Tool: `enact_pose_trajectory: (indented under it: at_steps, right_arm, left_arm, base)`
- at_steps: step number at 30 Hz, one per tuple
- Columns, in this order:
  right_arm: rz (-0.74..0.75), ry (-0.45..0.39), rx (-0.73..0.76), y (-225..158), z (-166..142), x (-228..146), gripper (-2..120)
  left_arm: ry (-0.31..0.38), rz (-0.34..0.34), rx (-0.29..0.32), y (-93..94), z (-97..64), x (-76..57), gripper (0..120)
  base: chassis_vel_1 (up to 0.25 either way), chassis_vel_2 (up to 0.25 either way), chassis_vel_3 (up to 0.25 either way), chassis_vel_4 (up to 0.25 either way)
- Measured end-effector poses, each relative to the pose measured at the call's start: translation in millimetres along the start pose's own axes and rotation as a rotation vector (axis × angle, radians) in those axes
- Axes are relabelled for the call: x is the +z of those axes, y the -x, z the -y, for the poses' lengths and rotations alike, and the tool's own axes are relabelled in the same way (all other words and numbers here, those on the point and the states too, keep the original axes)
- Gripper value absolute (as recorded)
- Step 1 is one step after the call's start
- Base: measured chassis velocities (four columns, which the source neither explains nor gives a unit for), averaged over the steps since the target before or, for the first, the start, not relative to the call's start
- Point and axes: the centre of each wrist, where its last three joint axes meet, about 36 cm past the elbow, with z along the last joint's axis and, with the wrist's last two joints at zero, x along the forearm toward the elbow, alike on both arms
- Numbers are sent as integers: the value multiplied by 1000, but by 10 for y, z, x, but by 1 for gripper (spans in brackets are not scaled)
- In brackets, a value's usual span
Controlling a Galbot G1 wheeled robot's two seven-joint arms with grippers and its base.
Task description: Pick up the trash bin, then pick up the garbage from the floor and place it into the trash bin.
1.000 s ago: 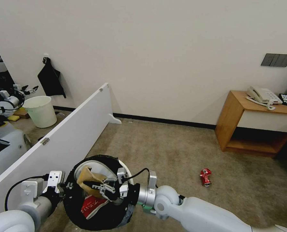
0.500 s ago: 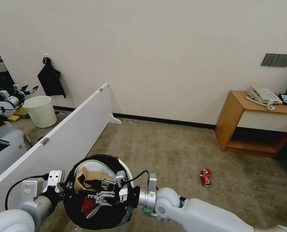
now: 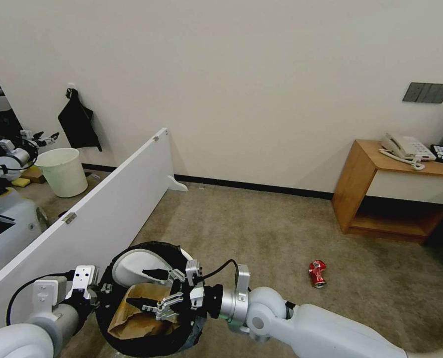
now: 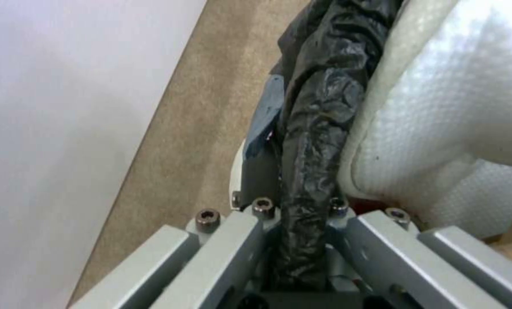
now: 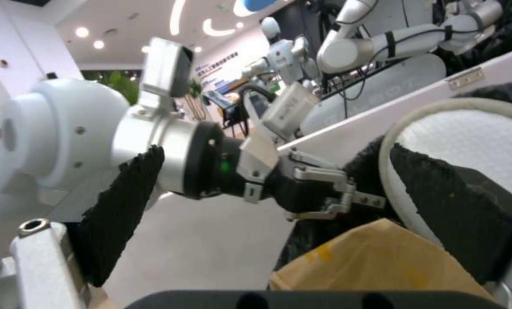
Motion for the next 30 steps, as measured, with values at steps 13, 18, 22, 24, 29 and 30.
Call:
enact_pose_trajectory:
  at_steps: [13, 18, 22, 24, 29, 30]
  right_arm:
    - [47, -33, -37, -33, -77, -121, 100]
    - [163, -155, 11, -88, -107, -543, 100]
    - [264, -253, 126, -208, -101, -768, 100]
    - [298, -298, 181, -289, -81, -855, 100]
    - [405, -436, 492, -804, 12, -1174, 100]
    - [405, -436, 492, -804, 12, -1174, 100]
  left_arm:
    - [-6, -23, -5, 48, -17, 39, 0]
    - [7, -39, -20, 32, -59, 58, 0]
    - [3, -40, -26, 23, -74, 63, 0]
    - [-10, -35, -27, 14, -75, 63, 0]
    - [-53, -13, -37, -19, -111, 53, 0]
    - [-53, -13, -37, -19, -111, 53, 0]
  base:
    - [0, 0, 0, 0]
    - [0, 0, 0, 0]
    - [0, 0, 0, 0]
    - [0, 0, 0, 0]
    - [0, 0, 0, 0]
    - [0, 0, 0, 0]
